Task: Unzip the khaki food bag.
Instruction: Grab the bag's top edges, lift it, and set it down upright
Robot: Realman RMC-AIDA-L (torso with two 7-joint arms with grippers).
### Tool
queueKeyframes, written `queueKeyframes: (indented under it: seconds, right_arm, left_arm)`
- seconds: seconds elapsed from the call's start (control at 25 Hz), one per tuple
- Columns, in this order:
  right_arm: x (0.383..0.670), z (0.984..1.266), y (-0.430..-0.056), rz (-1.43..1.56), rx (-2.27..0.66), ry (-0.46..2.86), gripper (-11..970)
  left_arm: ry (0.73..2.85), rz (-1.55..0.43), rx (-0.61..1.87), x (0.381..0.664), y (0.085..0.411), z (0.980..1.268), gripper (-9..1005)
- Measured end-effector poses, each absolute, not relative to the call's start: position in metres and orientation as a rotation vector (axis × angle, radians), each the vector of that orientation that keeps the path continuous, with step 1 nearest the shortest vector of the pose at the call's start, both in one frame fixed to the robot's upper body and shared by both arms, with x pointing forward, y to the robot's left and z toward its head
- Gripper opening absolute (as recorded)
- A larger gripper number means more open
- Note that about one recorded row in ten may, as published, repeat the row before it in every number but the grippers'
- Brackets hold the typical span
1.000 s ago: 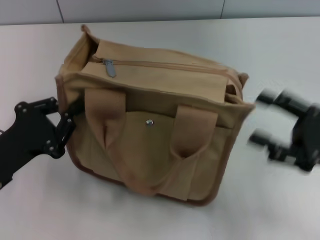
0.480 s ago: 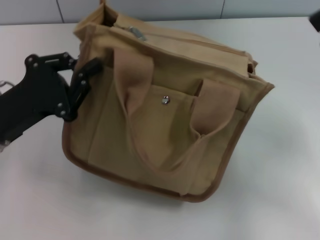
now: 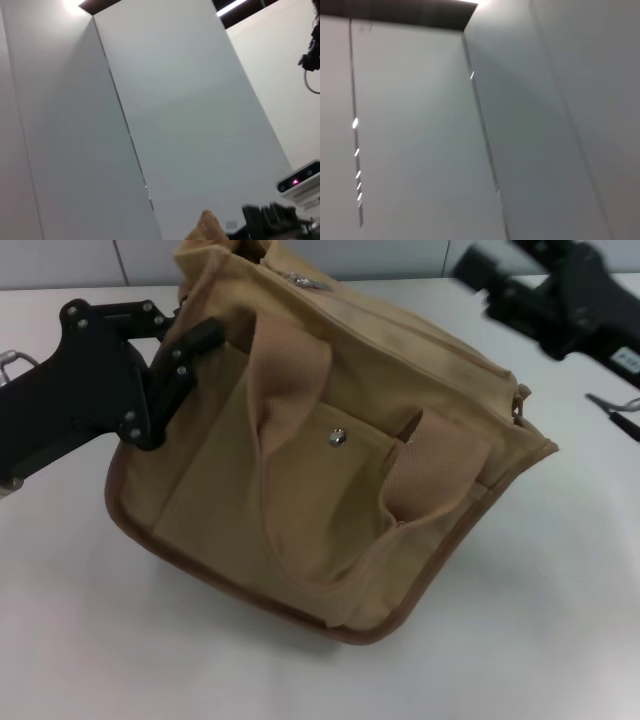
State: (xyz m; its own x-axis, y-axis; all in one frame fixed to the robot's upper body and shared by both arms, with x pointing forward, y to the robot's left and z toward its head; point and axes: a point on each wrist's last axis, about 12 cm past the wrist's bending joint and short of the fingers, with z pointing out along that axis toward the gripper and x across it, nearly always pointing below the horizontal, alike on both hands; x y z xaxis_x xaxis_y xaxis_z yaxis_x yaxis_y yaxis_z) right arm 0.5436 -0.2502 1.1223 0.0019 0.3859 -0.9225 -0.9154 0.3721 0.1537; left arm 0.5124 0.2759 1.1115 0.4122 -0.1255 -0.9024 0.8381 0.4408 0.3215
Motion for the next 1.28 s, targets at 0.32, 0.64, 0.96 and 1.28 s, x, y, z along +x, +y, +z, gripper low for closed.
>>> queueKeyframes:
  seconds: [0.32,0.64,0.96,1.28]
  right_arm:
    - [0.554,1.124,-0.236,0.96,-0.837,1.123,821]
    - [0.563,1.122,-0.236,0.775,-0.919,1.098,820]
    - [0.563,1.117,-0.222,0.717,-1.001,1.045,819]
    - [0.559,1.11,-0.21,0.64,-1.026,0.963,818]
  left_arm:
    - [0.923,-0.741,0.94,0.519,0.268,1.116,86]
    - [0.909,-0.749,0.959,0.52,0.264,1.117,86]
    - [0.911,-0.759,0.96,0.521,0.26,1.116,86]
    - [0.908,-0.761,0.963,0.521,0.259,1.117,85]
